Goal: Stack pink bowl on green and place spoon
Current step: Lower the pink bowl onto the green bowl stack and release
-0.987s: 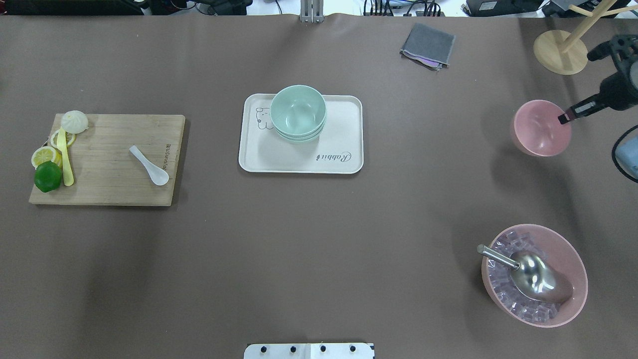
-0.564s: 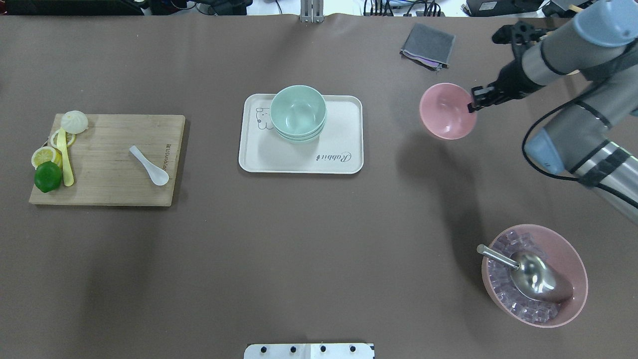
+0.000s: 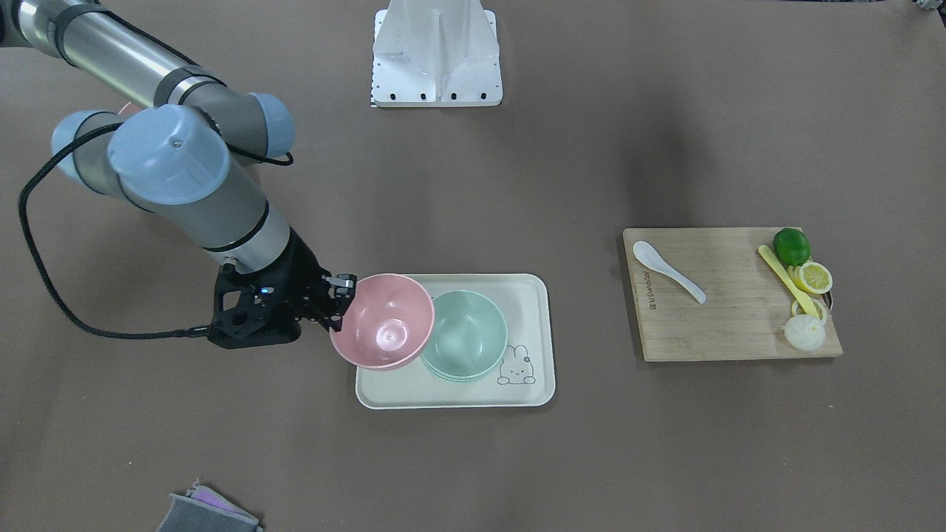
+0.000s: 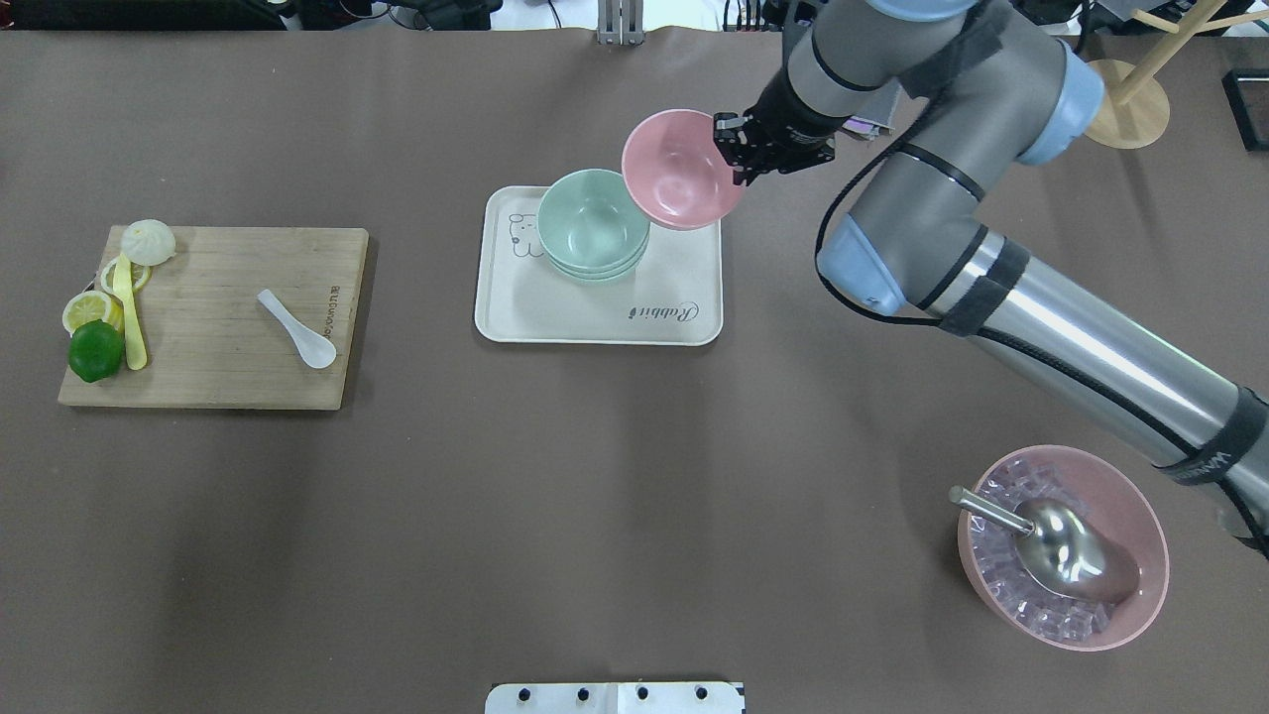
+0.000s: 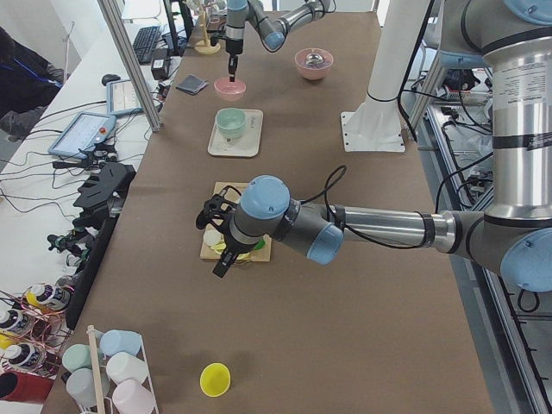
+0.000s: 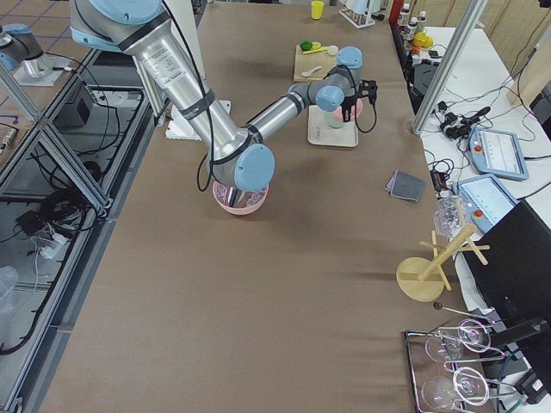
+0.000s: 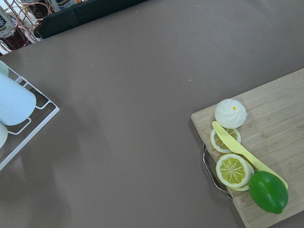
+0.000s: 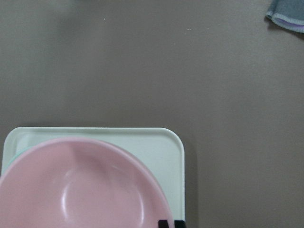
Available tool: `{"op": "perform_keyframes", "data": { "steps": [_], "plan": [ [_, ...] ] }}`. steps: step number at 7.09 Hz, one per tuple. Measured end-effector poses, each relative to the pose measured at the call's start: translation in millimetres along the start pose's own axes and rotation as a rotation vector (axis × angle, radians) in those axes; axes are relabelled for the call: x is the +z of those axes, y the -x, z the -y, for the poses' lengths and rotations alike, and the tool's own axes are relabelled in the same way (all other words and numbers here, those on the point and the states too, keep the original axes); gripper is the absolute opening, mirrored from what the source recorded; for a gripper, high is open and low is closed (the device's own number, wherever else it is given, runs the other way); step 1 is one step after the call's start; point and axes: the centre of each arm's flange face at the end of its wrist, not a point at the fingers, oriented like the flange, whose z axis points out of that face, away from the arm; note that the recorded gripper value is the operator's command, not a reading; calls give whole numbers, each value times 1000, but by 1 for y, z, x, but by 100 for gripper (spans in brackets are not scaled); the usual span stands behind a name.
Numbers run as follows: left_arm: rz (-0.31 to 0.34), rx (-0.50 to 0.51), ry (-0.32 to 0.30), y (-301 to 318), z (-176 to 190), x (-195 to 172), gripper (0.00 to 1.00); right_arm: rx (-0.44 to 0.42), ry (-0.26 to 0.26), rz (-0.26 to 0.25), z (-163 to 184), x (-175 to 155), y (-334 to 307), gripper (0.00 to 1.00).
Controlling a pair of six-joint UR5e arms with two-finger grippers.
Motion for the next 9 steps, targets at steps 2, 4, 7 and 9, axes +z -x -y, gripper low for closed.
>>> {"op": "perform_keyframes", "data": {
  "steps": [2,4,7,9],
  "plan": [
    [-1,-1,1,0,-1,0,98,66,-15,-49,-12,20,66,0],
    [0,-2,2,1,-1,1,98,100,-19,-99,-14,48,102,0],
    [-2,-3,3,1,-2,1,98,111,9,-159,-16,72,100,0],
    [-2,-4,4,1,-2,1,98,117,27,-187,-19,77,98,0]
  ]
}}
